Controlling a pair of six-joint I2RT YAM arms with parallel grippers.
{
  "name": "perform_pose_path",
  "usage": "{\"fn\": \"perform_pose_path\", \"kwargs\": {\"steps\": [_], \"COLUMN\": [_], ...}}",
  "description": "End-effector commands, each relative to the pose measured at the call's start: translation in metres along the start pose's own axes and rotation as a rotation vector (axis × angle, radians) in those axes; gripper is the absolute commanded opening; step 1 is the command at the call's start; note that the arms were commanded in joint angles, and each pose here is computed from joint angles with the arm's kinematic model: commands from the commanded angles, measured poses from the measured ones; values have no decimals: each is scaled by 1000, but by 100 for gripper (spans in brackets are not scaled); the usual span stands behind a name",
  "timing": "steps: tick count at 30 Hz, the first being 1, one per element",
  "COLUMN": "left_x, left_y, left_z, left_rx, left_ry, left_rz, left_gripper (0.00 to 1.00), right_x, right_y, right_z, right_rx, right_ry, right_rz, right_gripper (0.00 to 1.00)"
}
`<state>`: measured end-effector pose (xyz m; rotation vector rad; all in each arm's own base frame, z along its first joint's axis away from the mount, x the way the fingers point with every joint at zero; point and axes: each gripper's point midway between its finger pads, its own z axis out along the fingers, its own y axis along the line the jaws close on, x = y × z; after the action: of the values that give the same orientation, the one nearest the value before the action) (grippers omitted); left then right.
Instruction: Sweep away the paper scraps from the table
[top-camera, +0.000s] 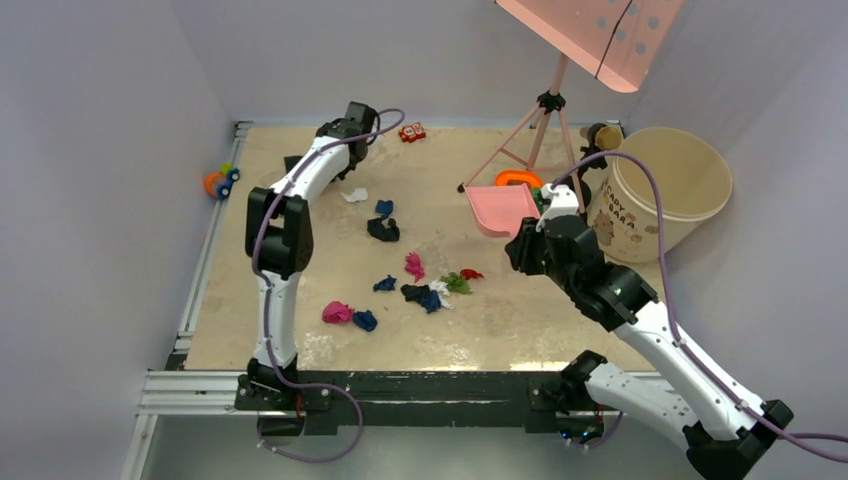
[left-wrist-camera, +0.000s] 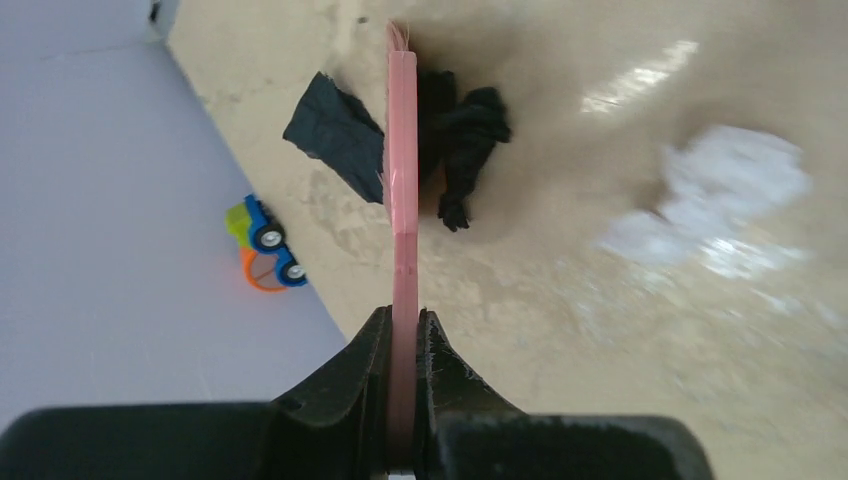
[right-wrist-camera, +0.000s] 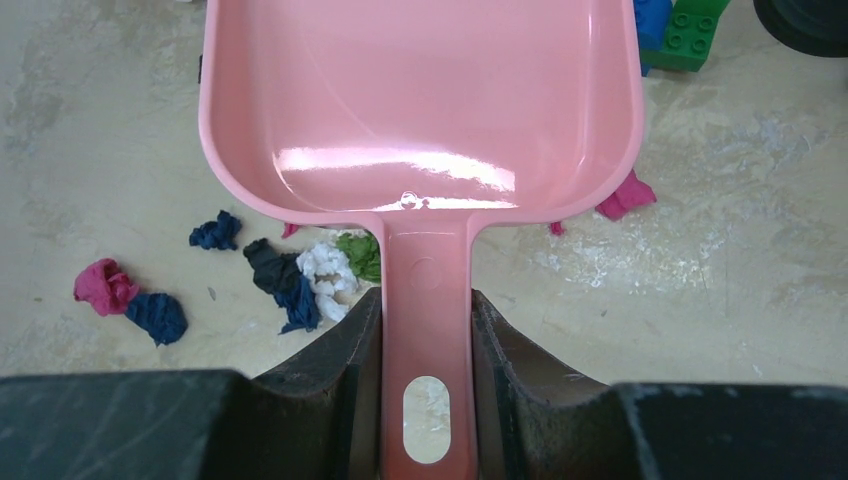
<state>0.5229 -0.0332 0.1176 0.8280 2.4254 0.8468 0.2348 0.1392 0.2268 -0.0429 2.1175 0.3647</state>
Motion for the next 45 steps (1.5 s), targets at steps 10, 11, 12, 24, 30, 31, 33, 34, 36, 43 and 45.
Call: {"fn": "perform_pose_path", "kwargs": {"steps": [10,11,12,24,30,31,33,34,36,43,45], "left_x": [28,28,26,-67,-82,-78,-65,-56,-39,12,27], "left_y": [-53,-41,-27,69,27,17,-13,-31,-68,-122,-132], "left_z": [-182,-181,-178,-89,-47,-43,-40,-42,-56,-135,-160], "left_rx": [316,252,180,-296,-179,-146,-29,57,238,482,545], "left_ry": [-83,-96,-107,-152,-173,-152,-109,-92,-69,36,72], "left_rz": [-1,0,3,36,112,131,162,170,162,151,116], "left_gripper": [0,0,0,0,0,0,0,0,0,0,0], "right_x": [-26,-26,-25,-21,-22,-22,-22,-22,-24,-30,-27], "right_y": [7,8,8,8,6,6,5,5,5,9,10], "right_z": [3,3,4,-1,-9,-10,-12,-12,-13,-7,-2], "right_rx": [10,7,6,-14,-16,-16,-13,-15,-17,-15,-9], "right_ry": [-54,-55,-56,-55,-65,-68,-70,-71,-76,-75,-56], "right_rz": [1,1,3,27,47,48,48,48,46,34,29], "right_gripper": [0,0,0,0,0,0,0,0,0,0,0]}}
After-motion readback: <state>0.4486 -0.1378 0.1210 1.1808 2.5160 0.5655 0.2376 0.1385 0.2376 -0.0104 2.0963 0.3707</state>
